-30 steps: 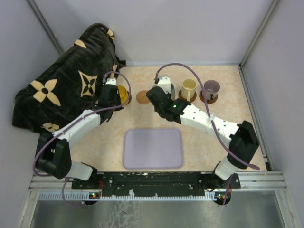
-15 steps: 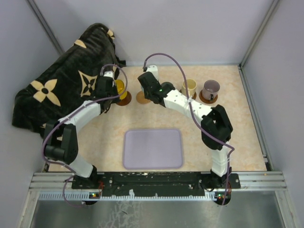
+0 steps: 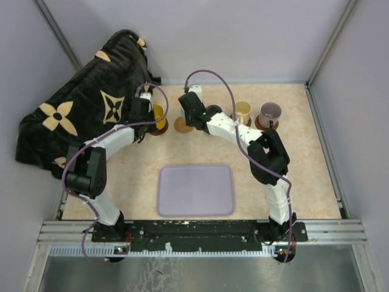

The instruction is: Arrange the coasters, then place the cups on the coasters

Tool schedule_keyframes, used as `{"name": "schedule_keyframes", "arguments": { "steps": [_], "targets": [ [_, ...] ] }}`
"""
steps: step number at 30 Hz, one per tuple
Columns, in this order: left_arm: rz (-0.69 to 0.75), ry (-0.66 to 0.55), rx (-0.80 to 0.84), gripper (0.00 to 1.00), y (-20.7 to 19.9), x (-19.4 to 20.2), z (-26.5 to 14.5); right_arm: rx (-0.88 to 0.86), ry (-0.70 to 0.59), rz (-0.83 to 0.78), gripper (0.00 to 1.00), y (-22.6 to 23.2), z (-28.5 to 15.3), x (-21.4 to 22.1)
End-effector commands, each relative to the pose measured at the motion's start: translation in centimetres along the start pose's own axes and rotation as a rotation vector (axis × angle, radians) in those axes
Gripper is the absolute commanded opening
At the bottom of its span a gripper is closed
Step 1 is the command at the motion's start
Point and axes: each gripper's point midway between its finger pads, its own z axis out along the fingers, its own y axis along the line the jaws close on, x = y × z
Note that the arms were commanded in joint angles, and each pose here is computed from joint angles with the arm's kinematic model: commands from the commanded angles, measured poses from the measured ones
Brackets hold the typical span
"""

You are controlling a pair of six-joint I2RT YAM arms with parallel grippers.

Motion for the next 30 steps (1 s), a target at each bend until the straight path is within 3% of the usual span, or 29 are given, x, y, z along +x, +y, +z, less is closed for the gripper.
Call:
{"name": "schedule_keyframes", "arguments": {
  "steps": [1, 30],
  "targets": [
    [-0.008, -0.158, 0.046, 0.00, -1.1, -5.6, -0.6, -0.082, -0.171, 0.059, 0.00, 1.9, -1.3, -6.4],
    [0.023, -0.115, -0.007, 0.00, 0.0, -3.5, 0.7, -0.066, -0.137, 0.048, 0.00, 1.8, 0.3, -4.5]
  ]
}}
